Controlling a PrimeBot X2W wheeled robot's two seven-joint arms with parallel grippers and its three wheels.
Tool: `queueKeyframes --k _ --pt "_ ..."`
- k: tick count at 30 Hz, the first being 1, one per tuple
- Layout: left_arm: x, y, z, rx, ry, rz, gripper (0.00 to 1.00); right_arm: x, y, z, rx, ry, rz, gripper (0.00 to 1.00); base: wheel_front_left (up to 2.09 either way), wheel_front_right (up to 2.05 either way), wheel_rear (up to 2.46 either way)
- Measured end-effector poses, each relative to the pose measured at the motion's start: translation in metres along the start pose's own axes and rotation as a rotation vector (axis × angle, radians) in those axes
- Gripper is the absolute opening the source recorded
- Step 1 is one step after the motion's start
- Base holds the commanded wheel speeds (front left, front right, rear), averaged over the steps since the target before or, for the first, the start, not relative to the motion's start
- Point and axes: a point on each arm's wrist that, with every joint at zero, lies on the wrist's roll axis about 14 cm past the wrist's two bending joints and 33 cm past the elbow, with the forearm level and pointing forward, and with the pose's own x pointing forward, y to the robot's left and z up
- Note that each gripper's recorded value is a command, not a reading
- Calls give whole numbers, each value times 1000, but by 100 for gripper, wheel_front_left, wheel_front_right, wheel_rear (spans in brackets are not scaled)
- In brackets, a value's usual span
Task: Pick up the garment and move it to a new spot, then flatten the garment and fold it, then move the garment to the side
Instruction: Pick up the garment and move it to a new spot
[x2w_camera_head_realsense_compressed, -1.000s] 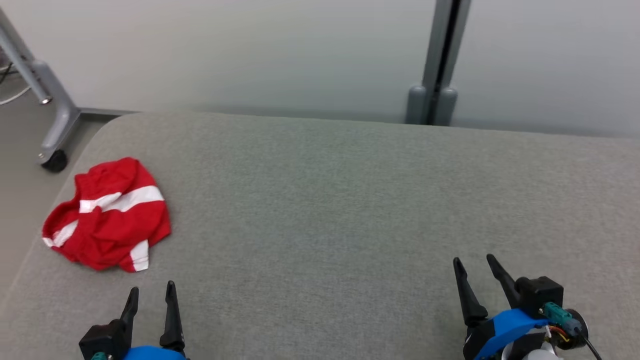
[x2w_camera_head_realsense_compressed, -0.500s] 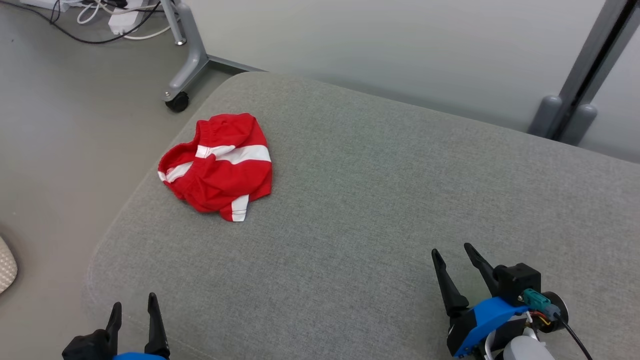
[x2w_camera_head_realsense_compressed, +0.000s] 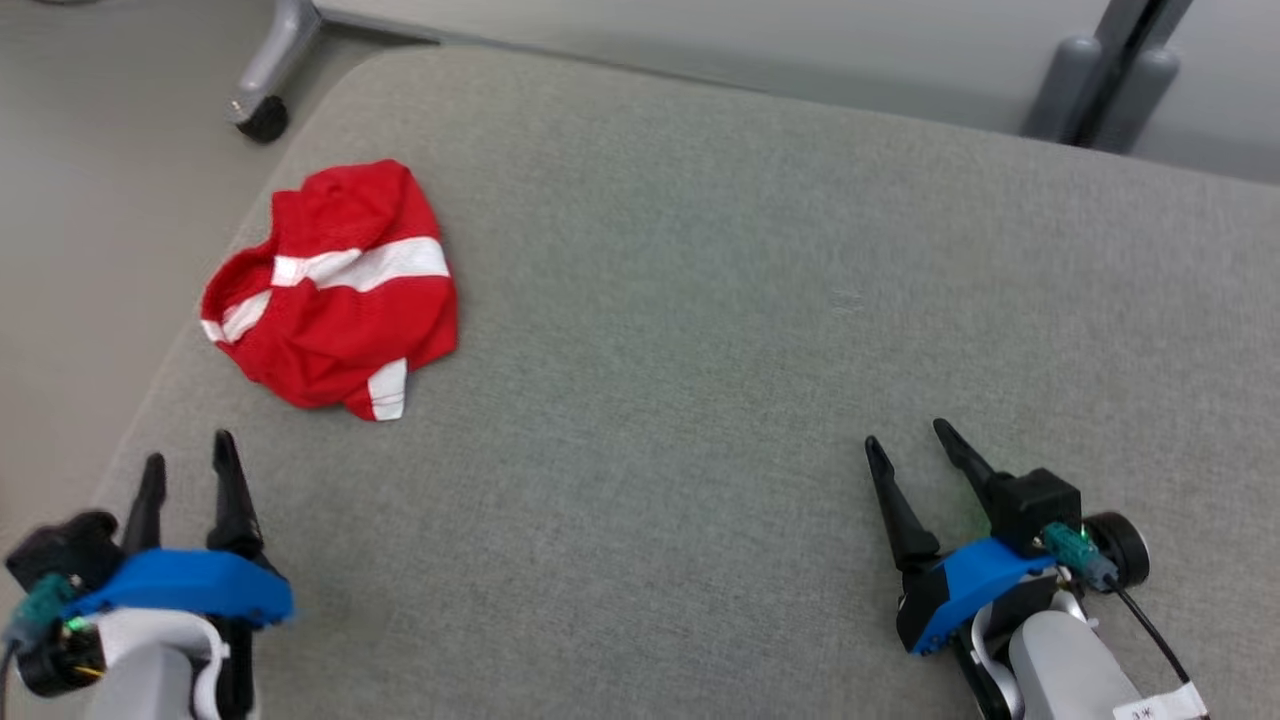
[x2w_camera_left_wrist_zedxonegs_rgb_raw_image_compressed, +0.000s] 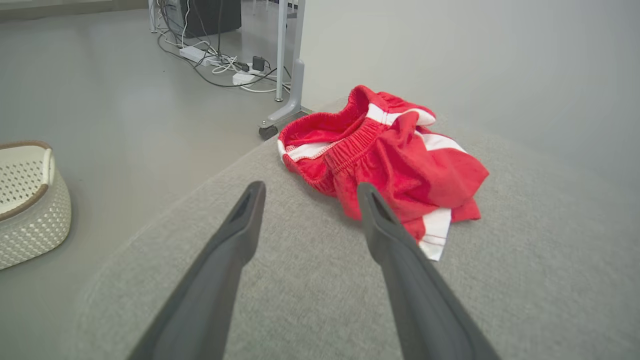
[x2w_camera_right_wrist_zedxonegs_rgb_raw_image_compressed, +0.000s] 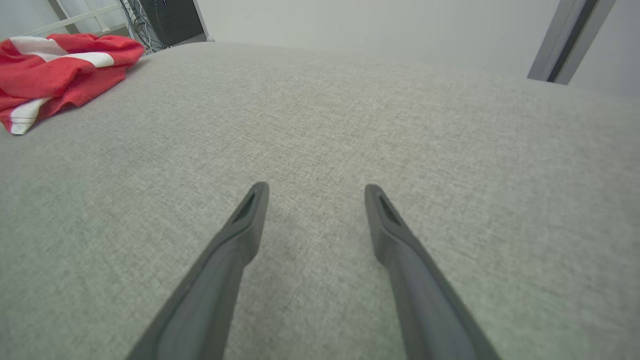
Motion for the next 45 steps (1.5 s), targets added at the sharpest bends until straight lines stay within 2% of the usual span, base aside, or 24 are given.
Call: queueKeyframes --k 5,11,17,23,24,25,26,31,37,39,40,41,45 --pt "54 -15 32 41 -29 -58 100 4 -22 -7 -4 -2 -42 100 0 0 0" --pt "102 -35 43 80 1 -123 100 10 -42 -9 -2 -21 -81 100 0 0 0" --pt "123 -47 18 75 132 -154 100 9 -56 -12 -1 -27 -111 100 0 0 0" --pt "125 -47 -15 76 296 -155 100 9 -65 -13 1 -29 -132 100 0 0 0" --pt "124 -48 -18 71 312 -156 80 8 -66 -13 1 -29 -135 100 0 0 0" --pt "123 -49 -21 75 325 -162 16 8 -66 -13 0 -29 -137 100 0 0 0" --pt "121 -51 -23 76 332 -167 0 7 -67 -12 -1 -30 -138 100 0 0 0" --pt "119 -57 -4 98 257 -215 0 1 -71 -5 5 -41 -157 100 0 0 0" --pt "118 -90 66 146 54 -358 0 -19 -67 1 35 -42 -175 100 0 0 0" --pt "115 -109 94 163 -21 -422 0 -27 -65 5 45 -48 -182 100 0 0 0" --pt "110 -136 131 192 -126 -505 0 -36 -65 9 60 -59 -195 100 0 0 0" --pt "106 -150 147 195 -176 -547 0 -41 -65 11 65 -63 -200 100 0 0 0" --pt "82 -208 172 212 -282 -717 0 -62 -71 16 89 -82 -243 100 0 0 0"
